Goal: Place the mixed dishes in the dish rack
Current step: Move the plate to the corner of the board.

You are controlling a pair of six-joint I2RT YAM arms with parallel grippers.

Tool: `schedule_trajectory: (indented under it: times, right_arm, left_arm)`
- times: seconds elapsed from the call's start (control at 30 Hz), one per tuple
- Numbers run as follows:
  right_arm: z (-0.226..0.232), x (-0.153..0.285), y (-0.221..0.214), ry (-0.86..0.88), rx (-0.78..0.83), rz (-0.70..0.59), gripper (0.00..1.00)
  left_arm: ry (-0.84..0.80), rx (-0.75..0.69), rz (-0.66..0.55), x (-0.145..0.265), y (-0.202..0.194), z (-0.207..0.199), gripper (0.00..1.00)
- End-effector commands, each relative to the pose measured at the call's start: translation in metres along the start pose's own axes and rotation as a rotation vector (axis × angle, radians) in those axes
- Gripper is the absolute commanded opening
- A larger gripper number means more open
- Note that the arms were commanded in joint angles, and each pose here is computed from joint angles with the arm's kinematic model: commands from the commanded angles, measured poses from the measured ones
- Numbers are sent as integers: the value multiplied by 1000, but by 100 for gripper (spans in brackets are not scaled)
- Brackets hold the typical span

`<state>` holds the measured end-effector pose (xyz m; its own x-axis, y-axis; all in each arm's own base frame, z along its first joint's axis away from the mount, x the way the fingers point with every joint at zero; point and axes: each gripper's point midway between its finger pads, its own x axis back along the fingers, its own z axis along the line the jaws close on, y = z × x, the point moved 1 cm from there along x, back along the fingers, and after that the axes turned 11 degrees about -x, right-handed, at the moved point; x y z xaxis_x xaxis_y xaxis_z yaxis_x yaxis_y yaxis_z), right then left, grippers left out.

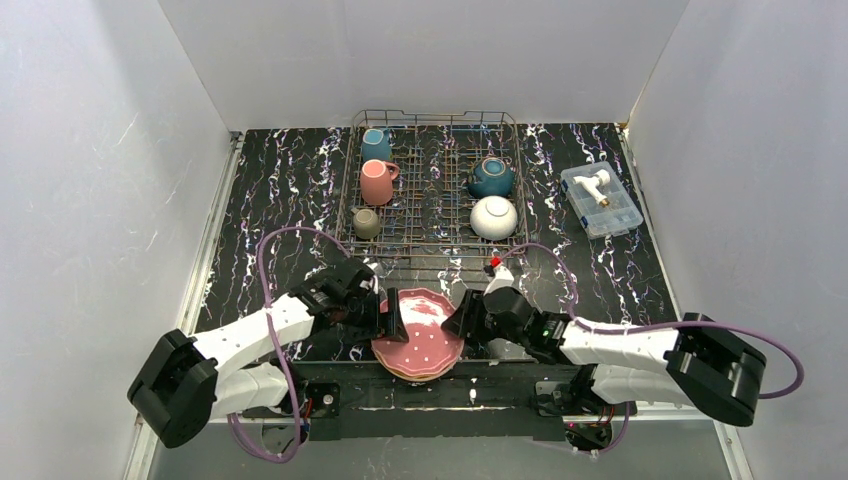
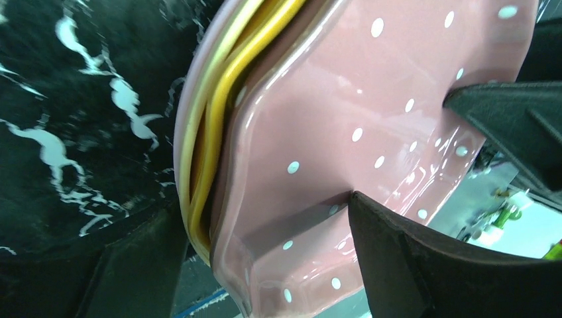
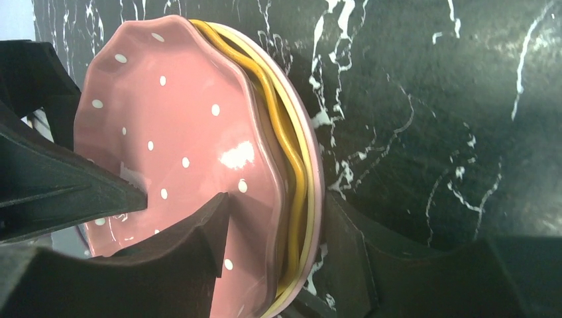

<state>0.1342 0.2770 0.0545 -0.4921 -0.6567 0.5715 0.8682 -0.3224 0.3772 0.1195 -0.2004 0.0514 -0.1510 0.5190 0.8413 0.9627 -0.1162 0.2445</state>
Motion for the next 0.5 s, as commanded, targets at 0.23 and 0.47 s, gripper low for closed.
schedule_trajectory:
  times: [0.23, 0.47]
  right_arm:
    - [-8, 30, -25, 65, -5, 92, 41]
    - [-18, 42, -32, 60, -20, 113, 41]
  left_arm:
    - [-177, -168, 85, 9, -29, -64, 79]
    - [-168, -221, 118, 3, -45, -79, 80]
